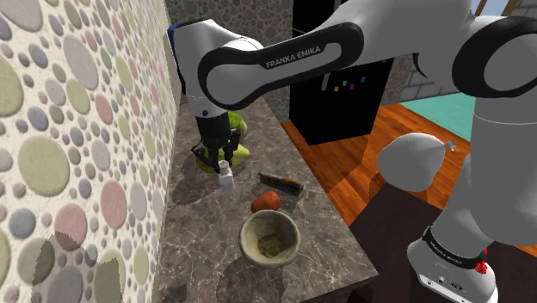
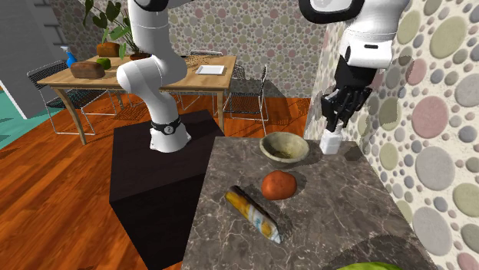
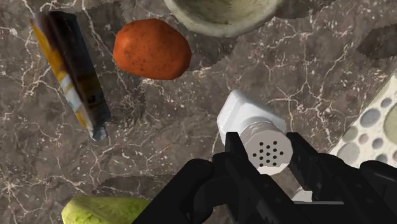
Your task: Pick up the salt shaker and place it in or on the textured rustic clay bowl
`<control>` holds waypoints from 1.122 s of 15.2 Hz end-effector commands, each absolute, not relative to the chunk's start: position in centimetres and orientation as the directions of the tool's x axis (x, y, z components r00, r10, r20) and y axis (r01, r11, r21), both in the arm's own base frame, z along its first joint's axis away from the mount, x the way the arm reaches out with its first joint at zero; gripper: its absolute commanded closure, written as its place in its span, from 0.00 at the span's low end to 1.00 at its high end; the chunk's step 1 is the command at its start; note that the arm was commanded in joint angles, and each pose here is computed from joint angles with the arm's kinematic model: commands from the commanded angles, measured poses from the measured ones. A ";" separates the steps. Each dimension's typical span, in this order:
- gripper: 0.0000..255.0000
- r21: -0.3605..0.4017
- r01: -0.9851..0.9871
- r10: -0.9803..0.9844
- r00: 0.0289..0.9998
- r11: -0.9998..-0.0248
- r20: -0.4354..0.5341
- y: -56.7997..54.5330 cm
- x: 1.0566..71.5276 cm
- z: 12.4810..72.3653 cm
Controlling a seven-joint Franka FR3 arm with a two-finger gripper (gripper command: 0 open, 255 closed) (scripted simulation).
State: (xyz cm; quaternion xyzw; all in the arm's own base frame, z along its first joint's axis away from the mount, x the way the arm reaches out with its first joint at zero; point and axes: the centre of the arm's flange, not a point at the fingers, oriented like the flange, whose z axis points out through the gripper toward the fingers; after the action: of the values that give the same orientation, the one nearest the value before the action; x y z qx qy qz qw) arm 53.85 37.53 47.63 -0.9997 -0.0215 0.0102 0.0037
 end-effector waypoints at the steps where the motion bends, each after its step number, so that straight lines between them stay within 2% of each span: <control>1: 1.00 -0.007 0.043 0.043 0.999 -0.999 -0.020 37.3 51.4 48.3; 11: 1.00 -0.007 0.043 0.043 0.999 -0.999 -0.020 35.6 38.6 51.9; 17: 1.00 -0.007 0.043 0.043 0.999 -0.999 -0.020 35.6 38.6 48.7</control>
State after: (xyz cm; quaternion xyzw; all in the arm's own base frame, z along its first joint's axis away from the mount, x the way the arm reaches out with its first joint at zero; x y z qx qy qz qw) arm 38.55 35.63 49.28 -0.9997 -0.0215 0.0103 0.0034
